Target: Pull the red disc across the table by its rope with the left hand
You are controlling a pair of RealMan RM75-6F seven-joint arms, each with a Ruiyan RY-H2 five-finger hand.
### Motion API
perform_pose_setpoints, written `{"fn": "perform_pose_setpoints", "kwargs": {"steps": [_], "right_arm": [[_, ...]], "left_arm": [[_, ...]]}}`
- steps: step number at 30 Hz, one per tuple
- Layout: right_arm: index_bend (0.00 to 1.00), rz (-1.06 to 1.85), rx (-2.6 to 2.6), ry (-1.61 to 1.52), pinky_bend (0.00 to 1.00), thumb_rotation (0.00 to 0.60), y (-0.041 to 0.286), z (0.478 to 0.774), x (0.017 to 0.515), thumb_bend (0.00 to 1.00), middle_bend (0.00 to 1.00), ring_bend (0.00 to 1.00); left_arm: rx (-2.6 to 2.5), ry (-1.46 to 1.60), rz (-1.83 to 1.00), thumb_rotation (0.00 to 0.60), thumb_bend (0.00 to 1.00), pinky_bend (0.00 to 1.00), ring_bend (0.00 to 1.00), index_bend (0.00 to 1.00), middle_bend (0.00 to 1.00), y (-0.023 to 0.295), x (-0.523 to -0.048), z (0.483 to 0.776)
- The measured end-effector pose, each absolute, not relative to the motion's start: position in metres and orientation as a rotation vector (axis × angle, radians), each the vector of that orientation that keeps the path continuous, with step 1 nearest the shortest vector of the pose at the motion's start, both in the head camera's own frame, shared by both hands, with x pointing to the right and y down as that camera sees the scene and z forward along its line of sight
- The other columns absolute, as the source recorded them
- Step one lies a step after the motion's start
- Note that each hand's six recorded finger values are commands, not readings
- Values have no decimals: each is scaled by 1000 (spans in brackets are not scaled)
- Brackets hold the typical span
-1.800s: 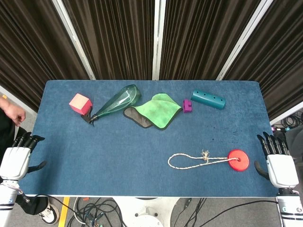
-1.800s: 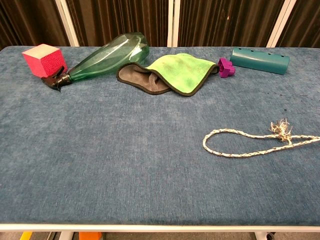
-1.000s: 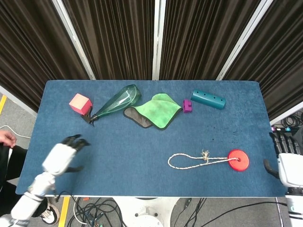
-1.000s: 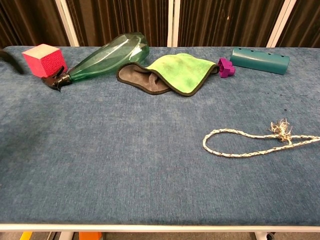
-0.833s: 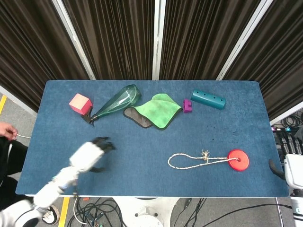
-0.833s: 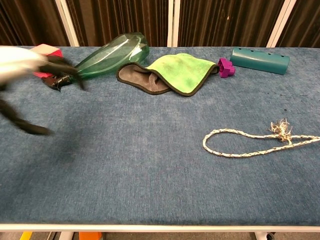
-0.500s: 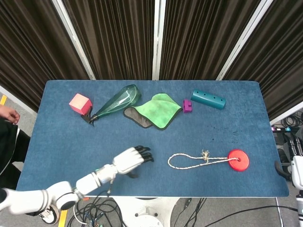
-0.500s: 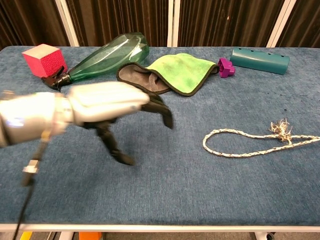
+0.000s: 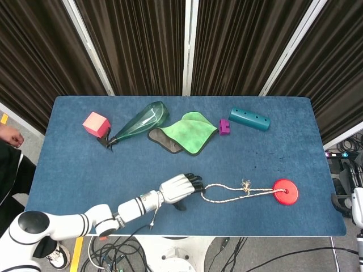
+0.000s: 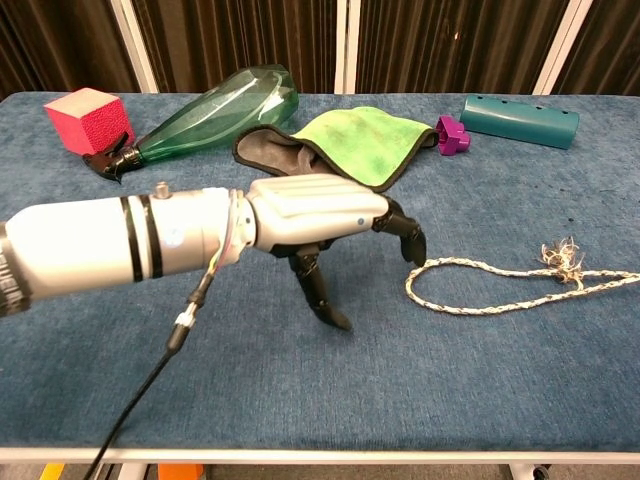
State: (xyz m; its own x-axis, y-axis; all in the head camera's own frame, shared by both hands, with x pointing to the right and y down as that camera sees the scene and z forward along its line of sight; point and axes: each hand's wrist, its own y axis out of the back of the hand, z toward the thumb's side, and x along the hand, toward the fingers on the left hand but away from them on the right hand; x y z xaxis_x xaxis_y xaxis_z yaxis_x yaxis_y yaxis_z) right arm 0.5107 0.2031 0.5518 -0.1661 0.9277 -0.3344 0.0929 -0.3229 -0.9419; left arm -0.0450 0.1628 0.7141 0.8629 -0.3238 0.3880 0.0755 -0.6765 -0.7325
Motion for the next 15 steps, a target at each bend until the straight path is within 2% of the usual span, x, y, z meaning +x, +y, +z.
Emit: {"fn": "perform_pose_setpoints", "kwargs": {"steps": [15], "right_arm": [[0,1570,-1405,-1245,0,600,204,552,517,256,0,0]], "left_arm": [[-2210,119,-621,600,126,213,121,267,256,176,-26,726]]}}
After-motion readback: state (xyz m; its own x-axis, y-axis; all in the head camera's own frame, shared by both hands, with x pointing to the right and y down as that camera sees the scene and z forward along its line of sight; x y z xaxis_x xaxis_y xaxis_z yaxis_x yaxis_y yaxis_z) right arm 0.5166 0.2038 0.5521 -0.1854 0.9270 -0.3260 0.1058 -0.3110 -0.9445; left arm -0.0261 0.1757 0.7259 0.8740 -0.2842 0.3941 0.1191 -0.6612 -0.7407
